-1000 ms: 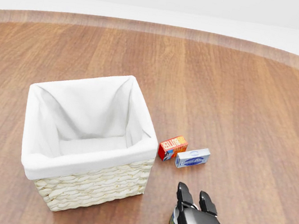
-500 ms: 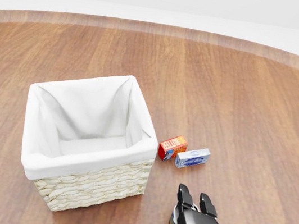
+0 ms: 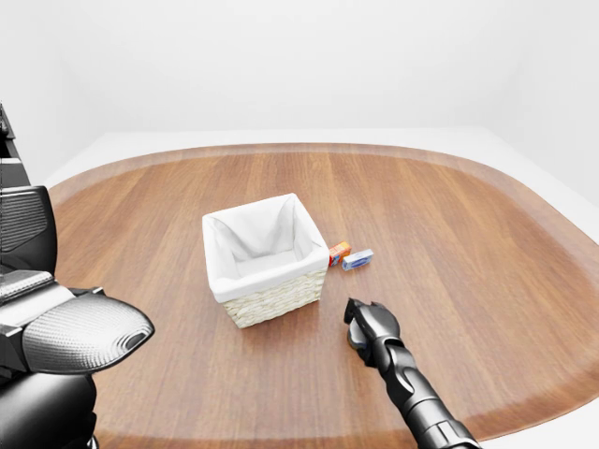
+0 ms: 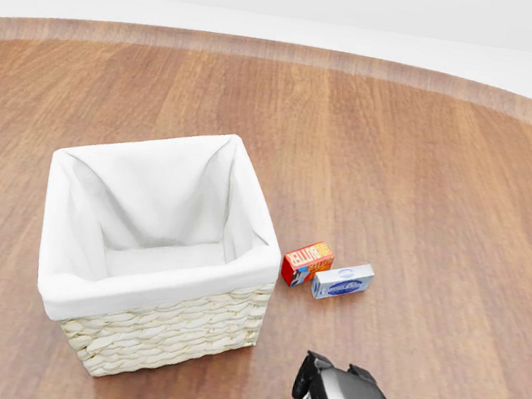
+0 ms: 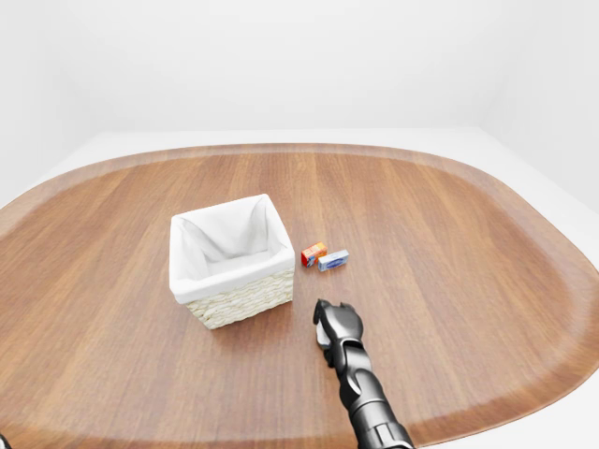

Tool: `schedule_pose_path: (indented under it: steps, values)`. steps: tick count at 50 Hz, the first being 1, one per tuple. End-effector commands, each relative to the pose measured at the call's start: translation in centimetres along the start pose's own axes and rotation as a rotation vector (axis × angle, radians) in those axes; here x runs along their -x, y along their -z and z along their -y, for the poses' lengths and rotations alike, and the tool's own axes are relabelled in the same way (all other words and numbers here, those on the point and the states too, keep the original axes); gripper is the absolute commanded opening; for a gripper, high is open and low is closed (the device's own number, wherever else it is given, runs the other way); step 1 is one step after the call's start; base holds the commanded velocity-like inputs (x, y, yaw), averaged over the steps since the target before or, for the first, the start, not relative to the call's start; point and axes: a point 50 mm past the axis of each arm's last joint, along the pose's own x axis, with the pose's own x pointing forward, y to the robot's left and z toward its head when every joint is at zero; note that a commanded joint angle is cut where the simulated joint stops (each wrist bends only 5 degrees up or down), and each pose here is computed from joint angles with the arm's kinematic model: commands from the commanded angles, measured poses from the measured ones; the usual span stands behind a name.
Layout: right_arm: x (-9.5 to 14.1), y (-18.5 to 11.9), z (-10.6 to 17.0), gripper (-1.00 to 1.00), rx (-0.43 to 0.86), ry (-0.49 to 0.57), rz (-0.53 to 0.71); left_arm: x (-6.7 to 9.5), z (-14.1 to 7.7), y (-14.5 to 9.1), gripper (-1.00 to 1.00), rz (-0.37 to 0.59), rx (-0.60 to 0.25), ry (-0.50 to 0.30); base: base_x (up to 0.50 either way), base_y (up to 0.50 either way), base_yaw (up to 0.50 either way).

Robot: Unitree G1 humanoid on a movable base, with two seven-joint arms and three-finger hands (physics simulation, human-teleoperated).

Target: Pick up the alphabet soup and put it in the basket.

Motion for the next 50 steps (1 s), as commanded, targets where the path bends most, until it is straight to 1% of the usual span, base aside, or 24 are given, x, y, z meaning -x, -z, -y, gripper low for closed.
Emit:
schedule_pose_path:
  steps: [1, 8, 9, 12, 15, 16, 17, 18, 22, 28, 29, 31, 33, 40, 43, 50]
  values:
    - [0.1, 0.0, -0.8, -0.96, 0.008, -0.020, -0.001, 0.1, 0.2, 0.3, 1.00, -0.007, -0.015, 0.004, 0.00, 0.00, 0.00]
    - [0.2, -0.1, -1.0, -0.95, 0.011, -0.024, 0.002, 0.1, 0.2, 0.3, 1.00, -0.011, -0.014, 0.011, 0.00, 0.00, 0.00]
    - [0.3, 0.1, -1.3, -0.95, 0.009, -0.039, -0.007, 0.2, 0.2, 0.3, 1.00, -0.009, -0.022, 0.005, 0.00, 0.00, 0.00]
    - [0.1, -0.1, -1.0, -0.95, -0.011, -0.032, 0.012, 0.2, 0.1, 0.3, 1.00, 0.000, -0.027, 0.000, 0.00, 0.00, 0.00]
    - [0.2, -0.3, -0.2, -0.95, -0.007, -0.012, 0.017, 0.1, 0.2, 0.3, 1.00, -0.006, -0.018, 0.011, 0.00, 0.00, 0.00]
    - [0.0, -0.4, 0.5, -0.95, 0.024, 0.034, 0.024, 0.2, 0.2, 0.3, 1.00, -0.004, -0.029, 0.002, 0.00, 0.00, 0.00]
    - [0.0, -0.4, 0.8, -0.95, 0.044, 0.051, 0.022, 0.2, 0.2, 0.3, 1.00, 0.001, -0.032, -0.002, 0.00, 0.00, 0.00]
    - [0.0, -0.4, 0.9, -0.95, 0.040, 0.041, 0.027, 0.2, 0.2, 0.3, 1.00, 0.004, -0.031, -0.001, 0.00, 0.00, 0.00]
    - [0.4, -0.8, 1.8, -0.96, 0.046, 0.056, 0.048, 0.3, 0.2, 0.4, 1.00, 0.010, -0.045, 0.001, 0.00, 0.00, 0.00]
    - [1.8, -2.2, 3.5, -0.95, 0.057, 0.074, 0.107, 0.3, 0.2, 0.4, 1.00, 0.007, -0.047, 0.004, 0.00, 0.00, 0.00]
    - [2.1, -2.4, 3.5, -0.95, 0.058, 0.060, 0.115, 0.3, 0.3, 0.4, 1.00, 0.006, -0.043, 0.005, 0.00, 0.00, 0.00]
    - [2.1, -2.6, 4.1, -0.95, 0.061, 0.077, 0.123, 0.3, 0.3, 0.4, 1.00, 0.012, -0.051, 0.010, 0.00, 0.00, 0.00]
    - [2.4, -2.7, 4.3, -0.95, 0.070, 0.072, 0.129, 0.4, 0.3, 0.4, 1.00, 0.019, -0.059, 0.016, 0.00, 0.00, 0.00]
    - [3.3, -3.4, 5.9, -0.95, 0.079, 0.082, 0.155, 0.3, 0.4, 0.5, 1.00, 0.002, -0.043, 0.009, 0.00, 0.00, 0.00]
    - [4.0, -4.1, 7.1, -0.95, 0.095, 0.094, 0.179, 0.2, 0.4, 0.5, 1.00, -0.008, -0.031, 0.015, 0.00, 0.00, 0.00]
    - [4.8, -5.0, 8.2, -0.95, 0.109, 0.108, 0.205, 0.3, 0.3, 0.5, 1.00, 0.000, -0.043, 0.008, 0.00, 0.00, 0.00]
